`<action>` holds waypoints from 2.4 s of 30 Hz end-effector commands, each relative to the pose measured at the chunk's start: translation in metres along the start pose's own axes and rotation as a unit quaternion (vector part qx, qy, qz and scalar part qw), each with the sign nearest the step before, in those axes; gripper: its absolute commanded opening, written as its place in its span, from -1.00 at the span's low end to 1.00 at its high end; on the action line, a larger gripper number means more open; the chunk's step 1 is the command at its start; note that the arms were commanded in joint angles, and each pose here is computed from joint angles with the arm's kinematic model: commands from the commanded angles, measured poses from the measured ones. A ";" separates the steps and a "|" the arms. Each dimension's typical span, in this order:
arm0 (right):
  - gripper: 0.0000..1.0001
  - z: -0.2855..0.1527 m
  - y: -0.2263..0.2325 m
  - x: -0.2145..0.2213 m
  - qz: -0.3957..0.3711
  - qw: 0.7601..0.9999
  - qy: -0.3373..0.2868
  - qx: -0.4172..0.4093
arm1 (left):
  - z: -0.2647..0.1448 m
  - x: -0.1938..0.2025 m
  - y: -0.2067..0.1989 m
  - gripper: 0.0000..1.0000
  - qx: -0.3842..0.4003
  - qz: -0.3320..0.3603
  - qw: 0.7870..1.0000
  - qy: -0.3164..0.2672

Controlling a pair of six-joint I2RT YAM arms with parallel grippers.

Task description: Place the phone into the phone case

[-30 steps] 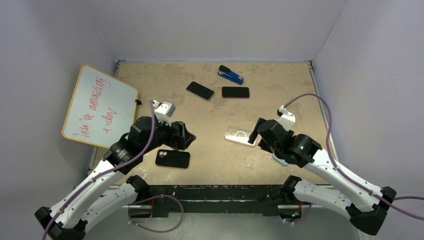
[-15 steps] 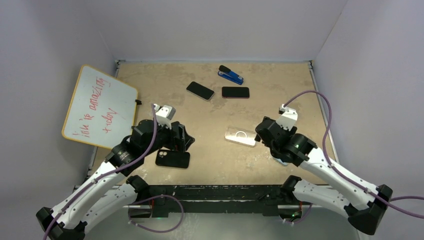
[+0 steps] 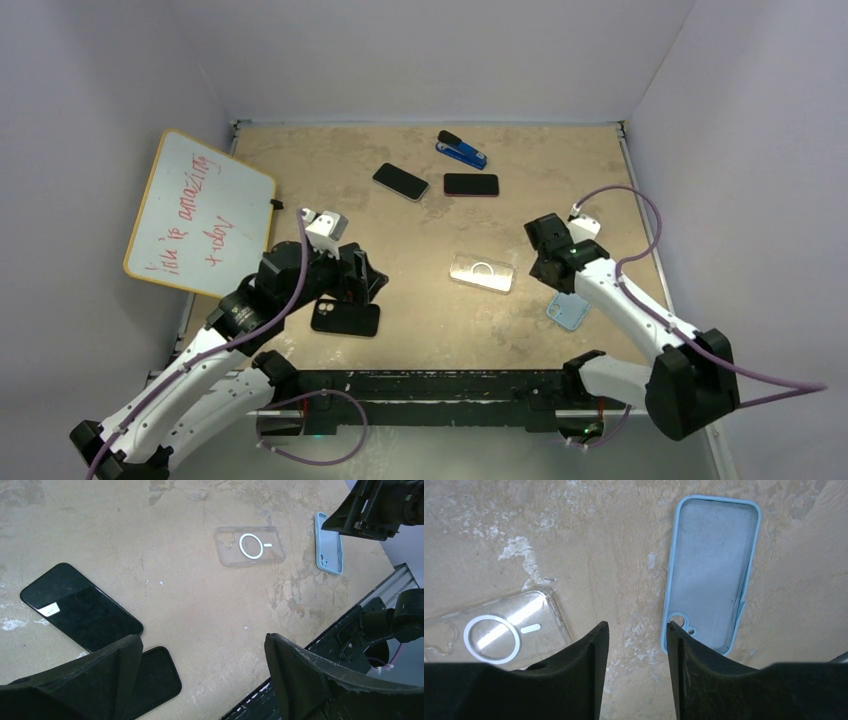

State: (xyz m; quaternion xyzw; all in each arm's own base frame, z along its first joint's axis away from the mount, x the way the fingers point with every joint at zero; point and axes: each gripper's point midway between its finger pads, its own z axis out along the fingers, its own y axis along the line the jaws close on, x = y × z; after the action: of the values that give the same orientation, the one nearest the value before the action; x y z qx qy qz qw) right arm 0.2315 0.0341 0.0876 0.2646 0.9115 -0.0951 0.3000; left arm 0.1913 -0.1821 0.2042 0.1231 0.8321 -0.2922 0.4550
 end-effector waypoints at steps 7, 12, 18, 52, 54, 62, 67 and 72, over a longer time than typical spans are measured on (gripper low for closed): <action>-0.12 0.038 -0.014 0.020 0.017 0.999 0.031 0.038 | -0.001 -0.012 -0.005 0.95 0.010 0.015 1.000 -0.022; -0.15 0.051 -0.022 0.030 0.026 0.997 0.051 0.051 | 0.000 -0.011 -0.003 0.95 0.005 0.014 1.000 -0.018; -0.24 0.062 -0.022 0.039 0.025 0.996 0.071 0.051 | 0.000 -0.011 0.000 0.94 -0.002 0.014 1.000 -0.020; -1.00 -0.121 0.138 0.169 -0.292 0.900 0.111 -0.304 | -0.012 -0.005 0.058 0.93 -0.189 -0.043 0.981 -0.004; -1.00 -0.121 0.146 0.185 -0.302 0.894 0.116 -0.310 | -0.015 -0.006 0.064 0.94 -0.212 -0.052 0.976 -0.004; -1.00 -0.102 0.174 0.200 -0.278 0.908 0.096 -0.298 | -0.019 0.000 0.072 0.94 -0.241 -0.081 0.967 0.002; -0.61 -0.105 0.189 0.195 -0.264 0.913 0.083 -0.300 | -0.011 0.007 0.074 0.92 -0.251 -0.091 0.964 0.018; 0.05 -0.122 0.189 0.183 -0.242 0.909 0.076 -0.331 | -0.001 0.010 0.086 0.93 -0.287 -0.091 0.953 0.025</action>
State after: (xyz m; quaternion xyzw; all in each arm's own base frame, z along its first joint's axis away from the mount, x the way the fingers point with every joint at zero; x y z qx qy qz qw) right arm 0.1361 0.3016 0.0395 -0.0978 0.9620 0.1225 0.2238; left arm 0.2123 -0.1152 0.1551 -0.0520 0.9082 -0.0913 0.4052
